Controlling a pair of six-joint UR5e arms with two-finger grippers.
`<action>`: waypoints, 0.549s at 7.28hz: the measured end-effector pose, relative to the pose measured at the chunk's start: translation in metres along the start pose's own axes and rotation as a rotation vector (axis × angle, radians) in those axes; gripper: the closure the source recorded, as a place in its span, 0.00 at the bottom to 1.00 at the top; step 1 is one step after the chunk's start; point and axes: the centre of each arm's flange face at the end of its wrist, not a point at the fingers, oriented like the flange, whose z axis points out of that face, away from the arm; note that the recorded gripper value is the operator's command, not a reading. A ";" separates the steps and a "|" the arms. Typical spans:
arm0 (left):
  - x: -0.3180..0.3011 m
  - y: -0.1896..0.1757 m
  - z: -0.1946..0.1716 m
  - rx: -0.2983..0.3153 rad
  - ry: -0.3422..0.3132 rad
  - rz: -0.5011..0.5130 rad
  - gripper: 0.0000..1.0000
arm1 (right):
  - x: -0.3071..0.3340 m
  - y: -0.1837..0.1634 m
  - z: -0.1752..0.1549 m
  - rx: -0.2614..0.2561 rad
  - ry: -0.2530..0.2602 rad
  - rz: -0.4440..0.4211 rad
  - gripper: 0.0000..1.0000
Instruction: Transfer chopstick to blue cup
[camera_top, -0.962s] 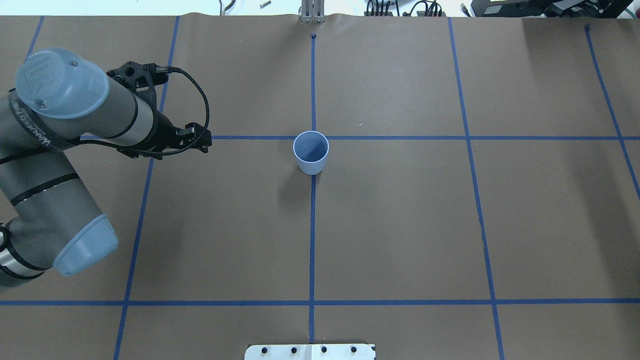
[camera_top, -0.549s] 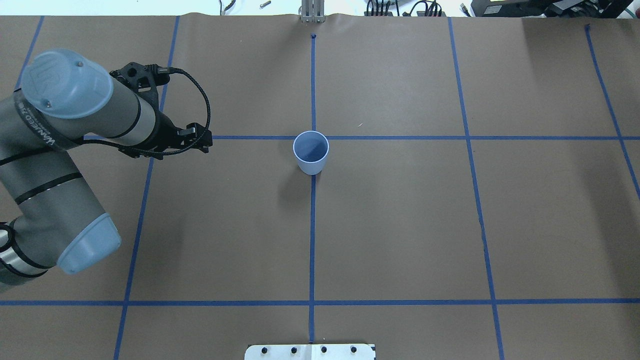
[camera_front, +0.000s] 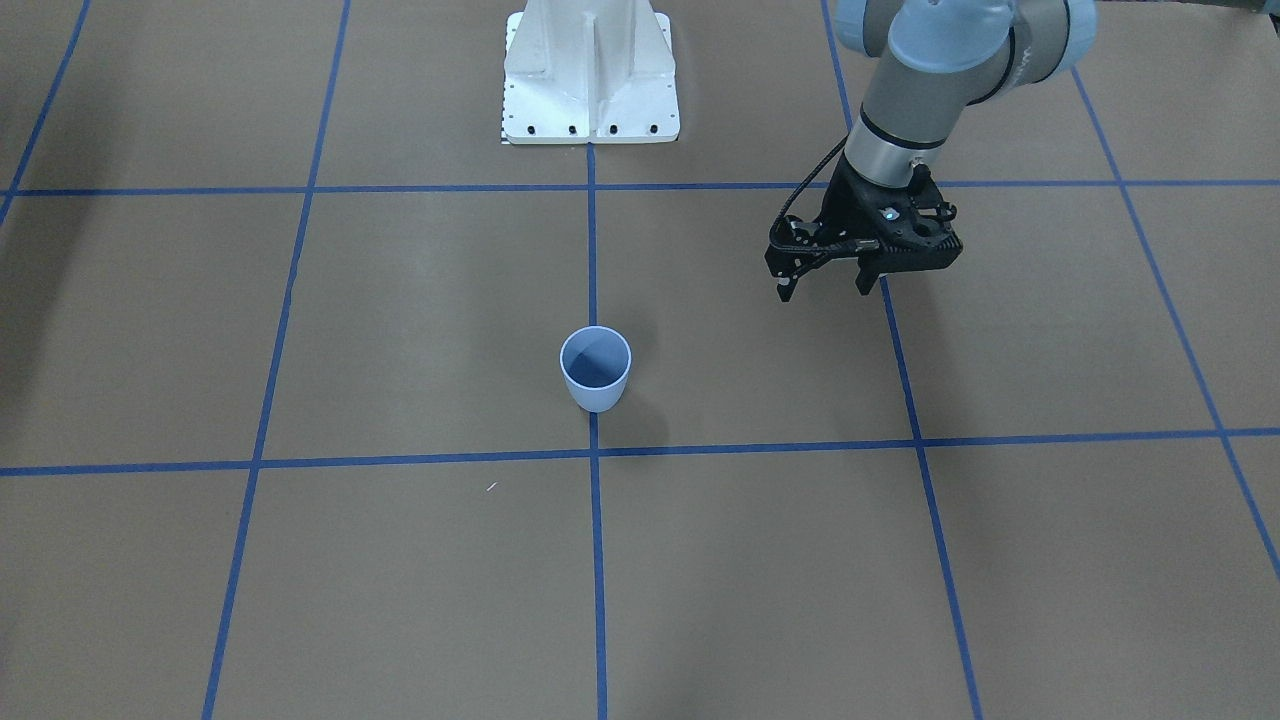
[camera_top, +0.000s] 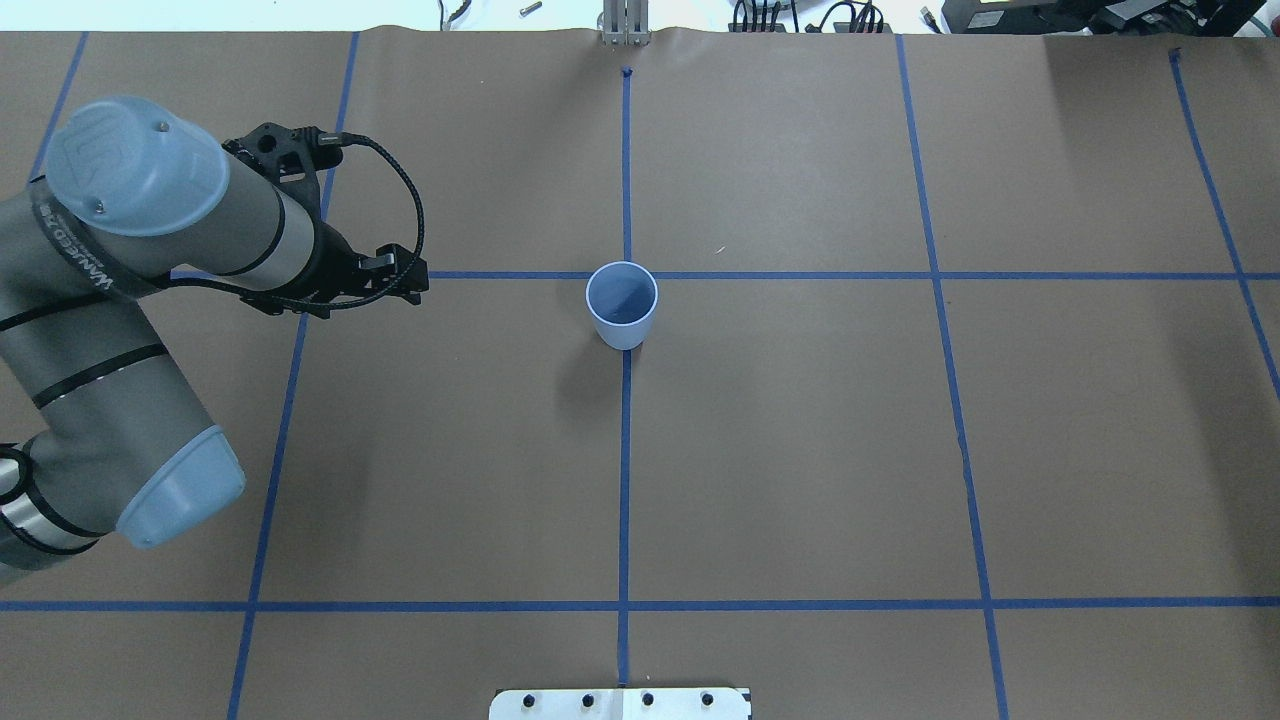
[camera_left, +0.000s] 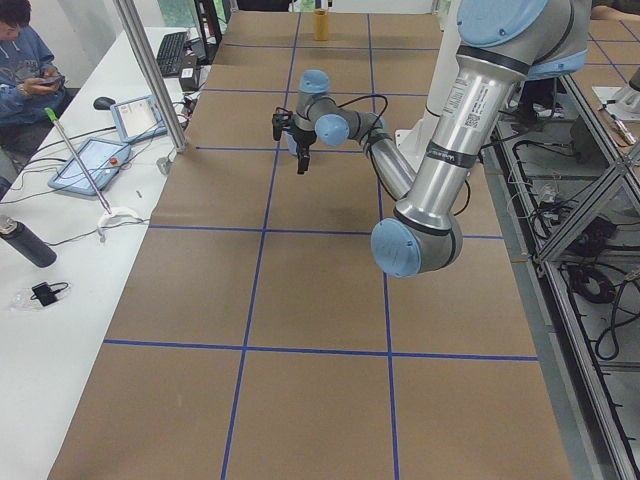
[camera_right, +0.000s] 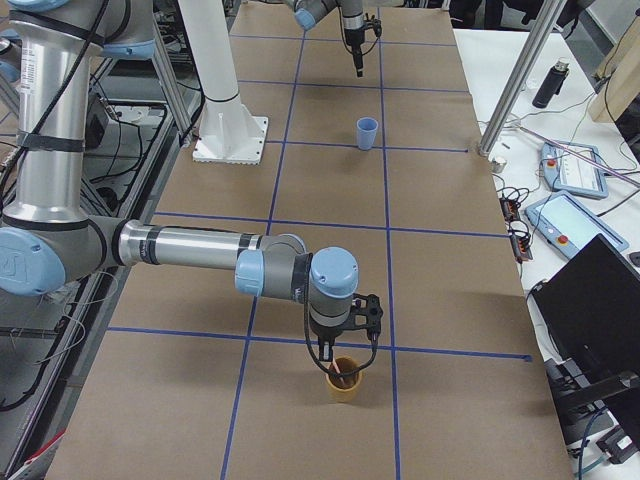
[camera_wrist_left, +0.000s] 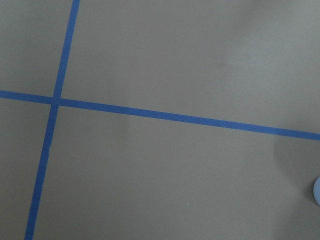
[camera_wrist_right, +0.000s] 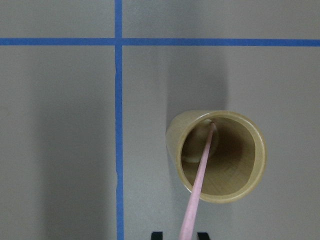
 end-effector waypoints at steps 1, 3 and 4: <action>0.000 0.000 0.001 -0.001 -0.001 -0.001 0.02 | -0.004 0.000 -0.007 0.016 -0.001 0.072 0.49; 0.000 0.001 0.002 -0.002 -0.003 -0.002 0.02 | -0.009 0.007 -0.016 0.054 -0.003 0.160 0.39; 0.000 0.001 0.003 0.001 -0.005 -0.002 0.02 | -0.003 0.019 -0.010 0.102 -0.003 0.191 0.38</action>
